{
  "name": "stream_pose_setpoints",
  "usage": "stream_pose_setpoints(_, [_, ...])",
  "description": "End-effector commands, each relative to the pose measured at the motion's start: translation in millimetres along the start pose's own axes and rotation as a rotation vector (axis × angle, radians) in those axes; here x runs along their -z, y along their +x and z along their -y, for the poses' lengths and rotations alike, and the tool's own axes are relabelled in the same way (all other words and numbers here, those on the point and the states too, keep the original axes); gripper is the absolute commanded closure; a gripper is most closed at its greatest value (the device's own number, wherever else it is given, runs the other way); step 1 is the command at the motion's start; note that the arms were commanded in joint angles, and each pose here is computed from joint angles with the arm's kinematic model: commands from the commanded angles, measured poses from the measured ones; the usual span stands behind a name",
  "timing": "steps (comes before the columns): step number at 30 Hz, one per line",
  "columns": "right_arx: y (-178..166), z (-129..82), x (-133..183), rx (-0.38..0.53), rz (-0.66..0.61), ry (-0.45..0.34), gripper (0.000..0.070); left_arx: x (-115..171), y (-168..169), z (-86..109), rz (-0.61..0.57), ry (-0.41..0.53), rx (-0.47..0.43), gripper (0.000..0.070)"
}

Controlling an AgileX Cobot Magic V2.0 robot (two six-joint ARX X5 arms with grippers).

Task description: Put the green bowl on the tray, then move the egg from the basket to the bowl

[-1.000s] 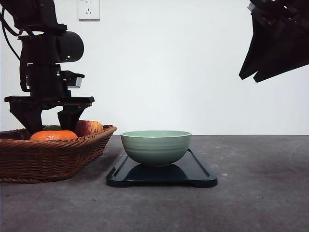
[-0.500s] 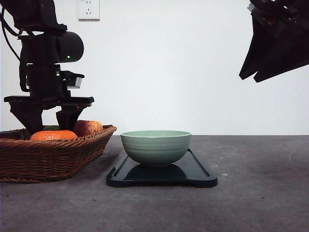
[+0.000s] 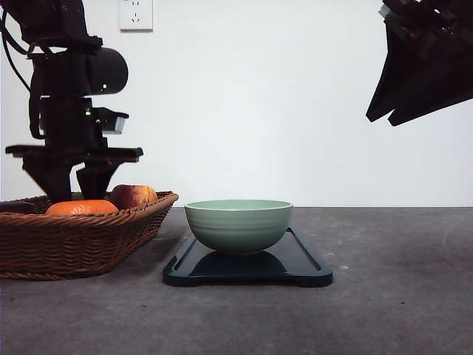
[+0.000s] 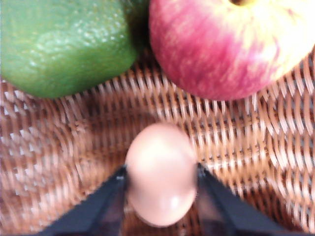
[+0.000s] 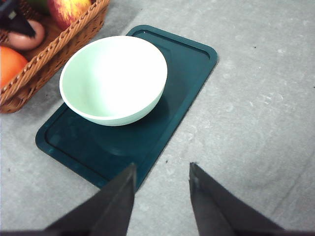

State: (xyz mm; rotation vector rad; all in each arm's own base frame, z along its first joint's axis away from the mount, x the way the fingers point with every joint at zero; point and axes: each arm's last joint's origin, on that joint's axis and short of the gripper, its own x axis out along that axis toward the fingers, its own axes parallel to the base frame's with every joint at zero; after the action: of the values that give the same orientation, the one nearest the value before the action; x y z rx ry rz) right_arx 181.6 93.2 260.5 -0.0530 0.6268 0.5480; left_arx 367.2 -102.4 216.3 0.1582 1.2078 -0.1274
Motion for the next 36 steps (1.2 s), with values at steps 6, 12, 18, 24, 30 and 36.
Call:
stream_pose_setpoints(6, [1,-1,-2,0.001,0.005,-0.01,0.0487,1,7,1.6,-0.042,0.009,0.002,0.0499])
stream_pose_setpoints(12, [1,-1,-2,0.001,0.005,-0.01,0.0487,1,7,1.6,-0.044,0.01,0.001,0.0333])
stream_pose_setpoints(18, [1,-1,-2,0.001,0.005,-0.01,0.0487,-1,7,1.7,-0.022,0.008,0.003,0.0313])
stream_pose_setpoints(24, [1,-1,-2,0.002,0.005,-0.01,0.0487,-1,10,1.8,-0.026,0.004,0.002,0.0298])
stream_pose_setpoints(30, [1,-1,-2,0.002,0.005,-0.01,0.0487,3,20,2.2,-0.082,0.001,-0.002,0.0299])
stream_pose_setpoints(36, [1,-1,-2,0.001,0.005,-0.01,0.0487,2,21,2.3,-0.08,-0.005,-0.002,0.0307])
